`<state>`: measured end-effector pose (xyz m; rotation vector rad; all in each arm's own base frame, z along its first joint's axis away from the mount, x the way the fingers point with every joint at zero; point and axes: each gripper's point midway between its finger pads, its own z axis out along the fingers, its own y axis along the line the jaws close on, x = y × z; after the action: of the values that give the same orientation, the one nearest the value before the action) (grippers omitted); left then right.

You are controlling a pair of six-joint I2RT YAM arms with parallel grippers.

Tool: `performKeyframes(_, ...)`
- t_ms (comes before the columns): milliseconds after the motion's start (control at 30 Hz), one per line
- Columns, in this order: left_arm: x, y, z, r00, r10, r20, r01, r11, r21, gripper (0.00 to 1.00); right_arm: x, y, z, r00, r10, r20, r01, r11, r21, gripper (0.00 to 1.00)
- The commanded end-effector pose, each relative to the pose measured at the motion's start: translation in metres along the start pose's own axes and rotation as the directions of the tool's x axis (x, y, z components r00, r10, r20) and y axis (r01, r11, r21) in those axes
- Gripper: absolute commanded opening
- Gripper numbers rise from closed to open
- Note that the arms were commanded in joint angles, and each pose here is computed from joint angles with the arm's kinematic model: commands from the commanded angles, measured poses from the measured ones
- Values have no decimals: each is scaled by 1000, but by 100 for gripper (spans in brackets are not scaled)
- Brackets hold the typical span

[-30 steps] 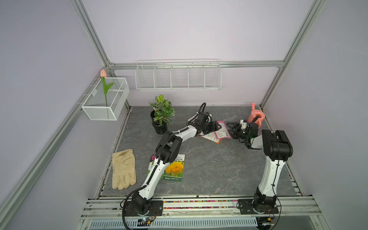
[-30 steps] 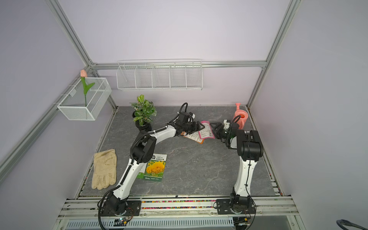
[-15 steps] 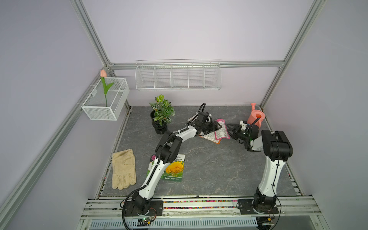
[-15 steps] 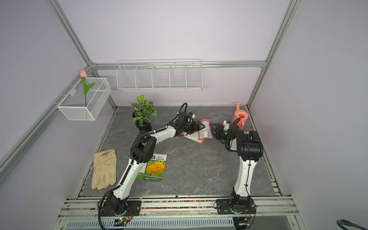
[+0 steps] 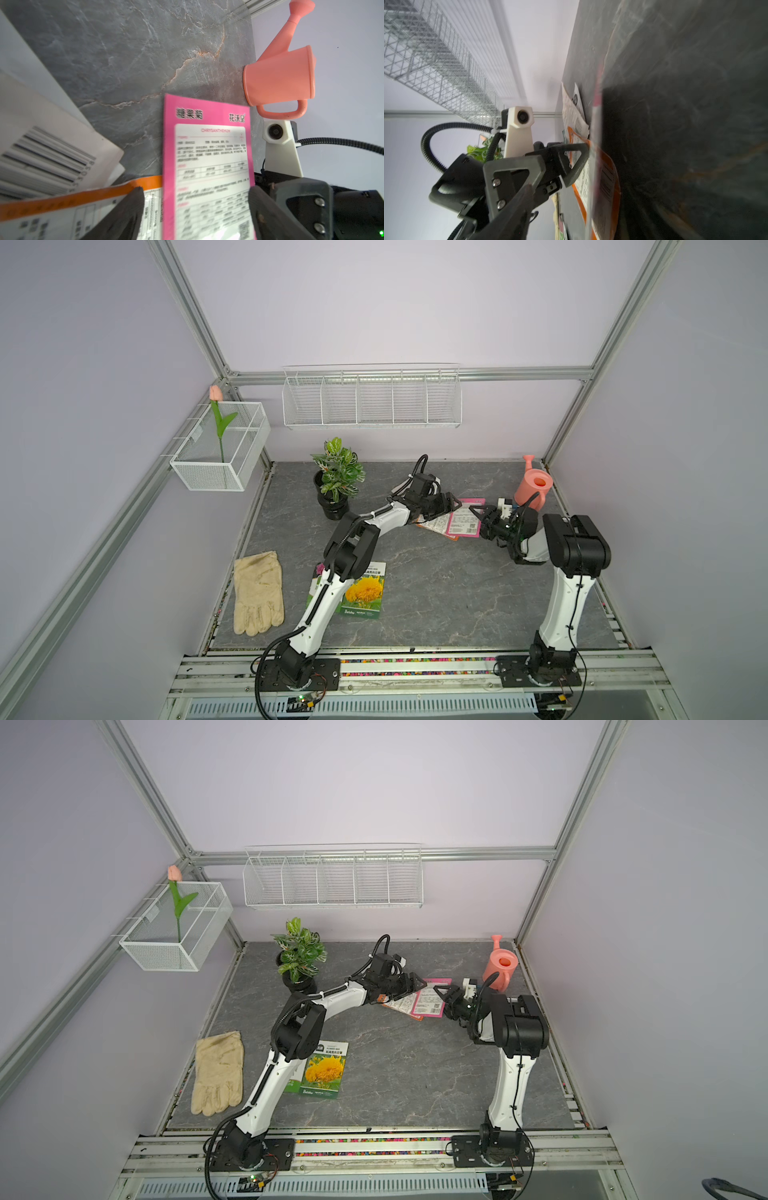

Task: Arrange the seed packets in a row
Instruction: Pick up the seed packet from the center of the board.

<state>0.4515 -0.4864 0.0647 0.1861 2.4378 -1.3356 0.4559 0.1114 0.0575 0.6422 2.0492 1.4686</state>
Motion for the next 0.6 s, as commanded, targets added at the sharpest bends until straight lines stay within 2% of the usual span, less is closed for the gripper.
performKeyframes(0,2,2,-3,1000,-20,-13,20,1000,-1,82,21,-37,-10,993,-91,-77,110,944,312,85)
performKeyframes(67,3,2,-3,1000,-19,-14,19,1000,0,82,24,-34,-13,987,-121,-104,152,915,374,90)
performKeyframes(200,4,1,-2,1000,-25,-18,25,1000,8,82,30,-25,-4,991,-96,-98,121,948,294,87)
performKeyframes(300,4,0,-4,1000,-22,-18,22,1000,8,81,31,-28,-4,993,-86,-87,107,954,279,72)
performKeyframes(433,4,-3,-8,1000,-14,-14,14,1000,11,81,30,-22,-5,992,-98,-83,117,956,270,46)
performKeyframes(567,1,-8,-20,1000,24,9,-24,1000,-7,81,32,-7,-12,984,-144,-102,167,947,273,31)
